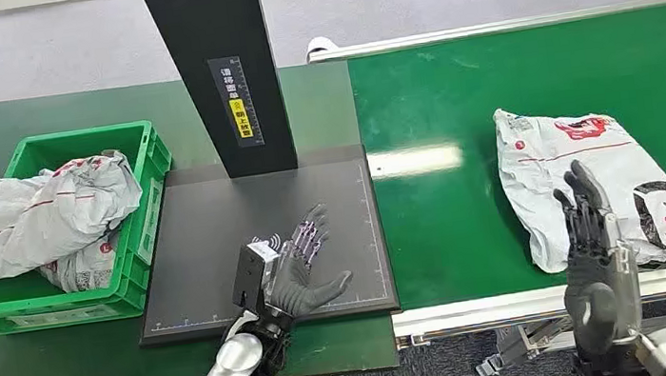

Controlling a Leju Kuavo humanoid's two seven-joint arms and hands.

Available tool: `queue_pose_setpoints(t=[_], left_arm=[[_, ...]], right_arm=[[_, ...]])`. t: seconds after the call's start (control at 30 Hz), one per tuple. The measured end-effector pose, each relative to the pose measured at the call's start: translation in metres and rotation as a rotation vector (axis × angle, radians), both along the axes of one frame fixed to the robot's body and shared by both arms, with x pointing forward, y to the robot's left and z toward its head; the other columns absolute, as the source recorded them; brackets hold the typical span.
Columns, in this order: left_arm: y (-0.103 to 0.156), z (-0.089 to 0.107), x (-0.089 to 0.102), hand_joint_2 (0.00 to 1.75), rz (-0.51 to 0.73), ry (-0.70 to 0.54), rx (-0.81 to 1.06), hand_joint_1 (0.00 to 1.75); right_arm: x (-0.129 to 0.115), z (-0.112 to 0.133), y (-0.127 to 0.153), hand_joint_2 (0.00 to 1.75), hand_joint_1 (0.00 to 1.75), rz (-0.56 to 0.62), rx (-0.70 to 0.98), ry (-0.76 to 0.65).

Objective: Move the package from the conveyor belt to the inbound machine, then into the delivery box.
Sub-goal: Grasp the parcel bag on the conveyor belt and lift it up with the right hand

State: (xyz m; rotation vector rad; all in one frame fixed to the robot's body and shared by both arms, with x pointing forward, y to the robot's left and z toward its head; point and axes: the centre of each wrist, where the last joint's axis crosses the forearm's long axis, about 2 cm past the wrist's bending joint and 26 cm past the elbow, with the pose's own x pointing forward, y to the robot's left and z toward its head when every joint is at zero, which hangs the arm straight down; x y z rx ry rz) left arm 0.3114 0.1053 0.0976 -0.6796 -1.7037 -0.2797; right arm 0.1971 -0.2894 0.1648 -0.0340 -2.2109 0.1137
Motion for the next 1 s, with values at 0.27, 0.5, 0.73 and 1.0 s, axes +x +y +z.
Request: queue_pose_setpoints(t=[0.27, 0.5, 0.73, 1.0], left_arm=[[0.02, -0.011, -0.002, 1.75, 0.041, -0.01, -0.012, 0.0], [0.033, 0.01, -0.003, 1.75, 0.082, -0.04, -0.011, 0.0], [0.046, 0.015, -0.017, 1.75, 0.092, -0.076, -0.001, 0.0], [0.06, 0.01, -0.025, 1.75, 0.118, -0.084, -0.002, 0.0]], right_arm=[[-0.014, -0.022, -0.029, 1.75, 0.0, 0.051, 0.179, 0.166], [0.067, -0.003, -0.11, 1.75, 0.0, -0.043, -0.075, 0.218], [0.142, 0.026, -0.16, 1.75, 0.0, -0.302, -0.463, 0.346], [0.168, 0.019, -0.202, 1.75, 0.0, -0.477, -0.623, 0.519]])
